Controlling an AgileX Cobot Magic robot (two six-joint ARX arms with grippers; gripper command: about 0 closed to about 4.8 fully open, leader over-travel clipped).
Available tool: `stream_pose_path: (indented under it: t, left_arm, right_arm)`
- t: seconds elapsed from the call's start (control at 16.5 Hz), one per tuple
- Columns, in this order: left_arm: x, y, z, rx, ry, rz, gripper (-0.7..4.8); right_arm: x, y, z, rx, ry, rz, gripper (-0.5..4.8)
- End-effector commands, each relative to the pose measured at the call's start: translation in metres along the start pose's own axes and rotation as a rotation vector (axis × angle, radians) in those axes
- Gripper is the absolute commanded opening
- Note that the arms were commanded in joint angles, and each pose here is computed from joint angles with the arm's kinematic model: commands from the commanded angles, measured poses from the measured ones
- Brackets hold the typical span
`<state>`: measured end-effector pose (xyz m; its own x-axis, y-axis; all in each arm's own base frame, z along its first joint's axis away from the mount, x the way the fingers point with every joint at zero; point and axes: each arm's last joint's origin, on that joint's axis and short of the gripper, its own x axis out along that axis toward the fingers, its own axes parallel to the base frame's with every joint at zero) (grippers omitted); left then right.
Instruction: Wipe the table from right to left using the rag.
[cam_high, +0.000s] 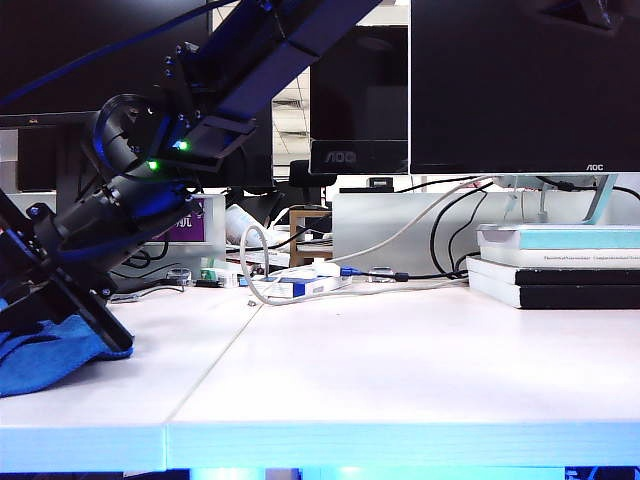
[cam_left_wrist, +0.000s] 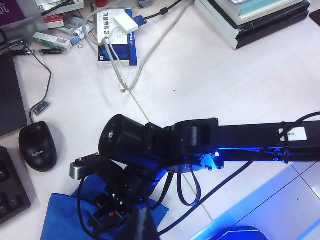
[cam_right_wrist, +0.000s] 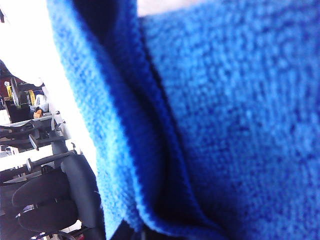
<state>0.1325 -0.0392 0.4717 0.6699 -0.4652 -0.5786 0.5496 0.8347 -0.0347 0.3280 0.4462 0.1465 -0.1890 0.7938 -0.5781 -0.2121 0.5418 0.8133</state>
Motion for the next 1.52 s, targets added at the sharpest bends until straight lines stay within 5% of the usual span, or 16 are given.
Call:
stream_pose_path:
  t: [0.06,0.18,0.49,1.15,1.52]
  left_arm:
    - [-0.002,-0.001,0.001,0.005,-0.014,0.001,-0.05]
    - [-0.002,-0.001,0.001,0.005,-0.014,0.001,-0.05]
    - [-0.002,-0.001,0.001,0.006,-0.017,0.002,-0.05]
    - [-0.002,0.000,0.001,0.004,-0.019,0.007,-0.05]
    - [0.002,0.002,0.003,0.001,-0.004,0.045,-0.05]
  right_arm:
    - [0.003,0.000,-0.002,0.001,0.016,0.000,-0.06]
    - [0.003,0.000,-0.003,-0.006,0.018,-0.002,-0.06]
    - [-0.015,0.006,-0.004,-0.097,0.000,-0.205,-0.06]
    - [-0.021,0.008,0.003,-0.134,0.001,-0.138,-0.06]
    - [-0.019,0.002,-0.007,-0.212,0.038,-0.275,-0.06]
